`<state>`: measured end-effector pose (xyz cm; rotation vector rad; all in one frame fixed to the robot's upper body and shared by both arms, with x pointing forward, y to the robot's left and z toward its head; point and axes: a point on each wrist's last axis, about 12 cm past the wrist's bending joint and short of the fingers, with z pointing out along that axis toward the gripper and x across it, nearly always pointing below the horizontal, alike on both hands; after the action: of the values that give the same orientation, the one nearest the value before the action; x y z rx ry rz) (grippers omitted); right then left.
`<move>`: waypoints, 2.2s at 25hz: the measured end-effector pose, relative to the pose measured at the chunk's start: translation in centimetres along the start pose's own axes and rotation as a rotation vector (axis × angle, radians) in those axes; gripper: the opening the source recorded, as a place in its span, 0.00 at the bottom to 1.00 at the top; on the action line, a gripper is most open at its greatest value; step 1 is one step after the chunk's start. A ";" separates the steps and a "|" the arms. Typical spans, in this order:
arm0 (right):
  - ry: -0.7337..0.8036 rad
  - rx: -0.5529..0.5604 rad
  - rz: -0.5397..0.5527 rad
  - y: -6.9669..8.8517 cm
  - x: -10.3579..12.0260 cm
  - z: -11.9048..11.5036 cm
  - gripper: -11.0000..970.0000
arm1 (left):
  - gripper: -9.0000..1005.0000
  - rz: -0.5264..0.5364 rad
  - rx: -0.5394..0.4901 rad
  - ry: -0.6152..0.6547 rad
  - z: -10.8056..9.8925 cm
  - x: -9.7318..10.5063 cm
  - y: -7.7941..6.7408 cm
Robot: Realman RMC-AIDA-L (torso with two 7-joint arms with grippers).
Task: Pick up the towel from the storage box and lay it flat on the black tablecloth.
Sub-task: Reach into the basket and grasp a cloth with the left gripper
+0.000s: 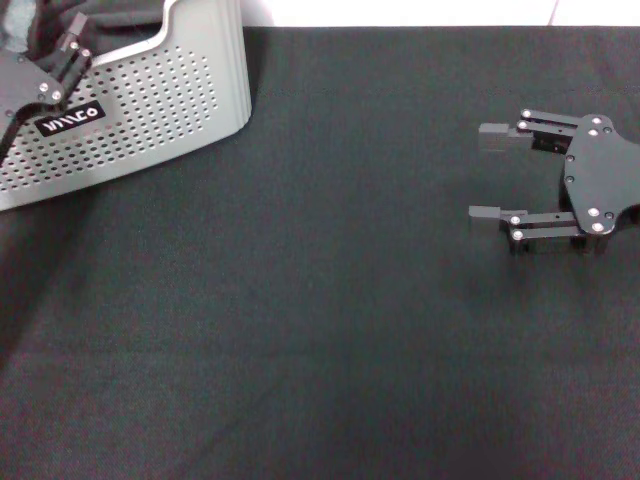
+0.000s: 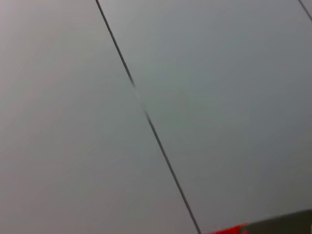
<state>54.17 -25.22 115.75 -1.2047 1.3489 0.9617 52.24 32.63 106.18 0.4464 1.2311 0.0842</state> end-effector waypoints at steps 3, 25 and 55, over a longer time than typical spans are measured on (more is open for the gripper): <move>0.000 0.000 0.000 0.0 0.0 0.0 0.90 | 0.76 0.016 -0.005 0.005 -0.1 0.1 -0.1; -0.002 -0.004 0.010 0.0 0.0 0.1 0.90 | 0.76 0.090 -0.059 -0.002 -2.3 0.2 -1.2; -0.004 -0.017 0.020 0.5 0.3 0.0 0.90 | 0.75 0.125 -0.181 0.039 -2.3 0.5 -2.1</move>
<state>53.71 -25.15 115.43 -1.2034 1.3548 0.9910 49.93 31.55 104.33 0.3647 1.2211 0.3097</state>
